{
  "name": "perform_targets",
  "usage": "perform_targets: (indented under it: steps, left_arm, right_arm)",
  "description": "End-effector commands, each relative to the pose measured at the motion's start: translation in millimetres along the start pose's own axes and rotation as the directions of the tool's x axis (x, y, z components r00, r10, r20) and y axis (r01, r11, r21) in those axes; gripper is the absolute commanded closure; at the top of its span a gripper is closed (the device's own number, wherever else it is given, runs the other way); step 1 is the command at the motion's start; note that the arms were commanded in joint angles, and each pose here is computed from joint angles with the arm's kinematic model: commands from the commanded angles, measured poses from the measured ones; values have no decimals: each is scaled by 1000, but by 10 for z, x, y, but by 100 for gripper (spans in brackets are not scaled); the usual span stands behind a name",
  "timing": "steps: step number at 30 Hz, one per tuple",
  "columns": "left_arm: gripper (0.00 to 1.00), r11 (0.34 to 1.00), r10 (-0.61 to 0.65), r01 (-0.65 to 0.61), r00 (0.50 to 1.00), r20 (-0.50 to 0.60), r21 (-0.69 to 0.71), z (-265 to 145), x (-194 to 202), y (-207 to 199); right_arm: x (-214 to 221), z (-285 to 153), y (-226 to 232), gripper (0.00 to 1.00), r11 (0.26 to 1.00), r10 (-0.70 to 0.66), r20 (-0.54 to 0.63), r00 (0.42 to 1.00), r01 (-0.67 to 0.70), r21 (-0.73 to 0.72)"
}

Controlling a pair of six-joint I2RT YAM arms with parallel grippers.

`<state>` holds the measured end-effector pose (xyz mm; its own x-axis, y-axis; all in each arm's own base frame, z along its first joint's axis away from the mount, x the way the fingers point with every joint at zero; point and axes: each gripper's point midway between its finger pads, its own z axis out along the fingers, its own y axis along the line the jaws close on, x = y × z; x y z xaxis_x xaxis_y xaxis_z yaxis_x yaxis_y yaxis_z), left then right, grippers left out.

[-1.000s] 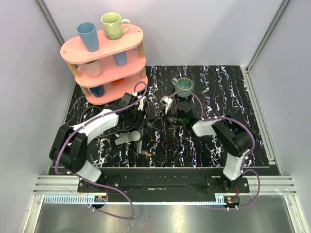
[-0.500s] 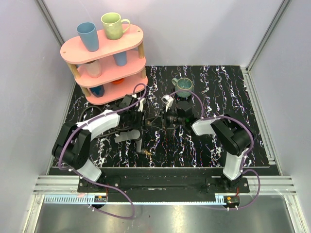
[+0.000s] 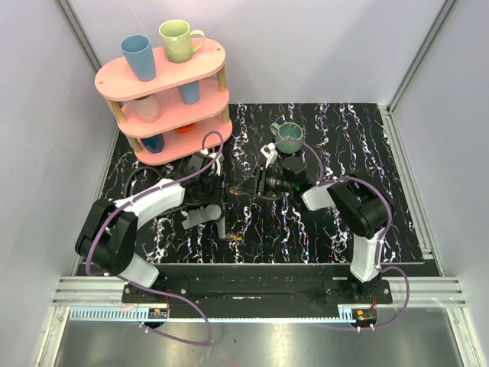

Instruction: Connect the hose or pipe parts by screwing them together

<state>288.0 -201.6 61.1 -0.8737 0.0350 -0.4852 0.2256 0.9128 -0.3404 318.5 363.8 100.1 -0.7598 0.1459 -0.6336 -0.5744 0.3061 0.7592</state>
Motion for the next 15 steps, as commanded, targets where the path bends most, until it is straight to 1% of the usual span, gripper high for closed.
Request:
perform_targets:
  steps: [1,2,3,4,5,6,7,8,9,10,11,12,13,14,15]
  left_arm:
    - [100,997,74,-75,997,29,21,-96,-144,-80]
    - [100,997,78,-78,997,9,27,-85,-115,-86]
    - [100,996,83,-83,997,-7,31,-79,-106,-75]
    - [100,996,84,-83,996,-36,25,-71,-67,-61]
    - [100,996,89,-88,995,-44,30,-71,-62,-67]
    - [100,995,96,-95,994,-48,26,-76,-54,-53]
    - [100,995,95,-93,994,-51,26,-83,-50,-46]
    - [100,995,93,-91,994,-60,43,-91,-34,-61]
    - [100,994,95,-91,994,-62,55,-102,-44,-60]
    - [100,994,95,-90,993,-74,65,-112,-41,-72]
    - [100,991,106,-99,991,-80,86,-126,-41,-105]
    - [100,991,110,-102,990,-87,92,-132,-38,-111]
    - [100,990,112,-102,989,-95,99,-141,-45,-130]
    - [100,987,121,-109,988,-98,119,-150,-49,-165]
    - [100,986,120,-107,987,-106,126,-148,-45,-174]
  right_arm:
    - [-524,-198,269,49,960,-280,114,953,281,3]
    - [-617,-255,369,46,945,-326,123,937,328,0]
    - [-668,-299,357,42,914,-404,118,907,406,12]
    - [-670,-351,334,31,901,-432,89,897,433,15]
    - [-730,-399,391,29,875,-483,88,871,484,19]
    - [-681,-432,314,28,840,-543,40,839,542,29]
    - [-698,-446,326,27,808,-590,23,807,589,21]
    - [-692,-473,361,28,758,-653,5,758,653,2]
    - [-593,-496,377,28,657,-753,-21,657,751,-64]
    - [-415,-496,401,28,598,-801,-29,598,795,-105]
    - [-392,-530,507,27,507,-860,-3,510,854,-117]
    - [-409,-524,506,27,371,-927,18,375,923,-99]
    - [-312,-539,481,27,333,-942,11,336,938,-100]
    - [-271,-513,562,27,282,-958,29,286,953,-108]
    - [-207,-517,533,28,191,-981,26,195,976,-105]
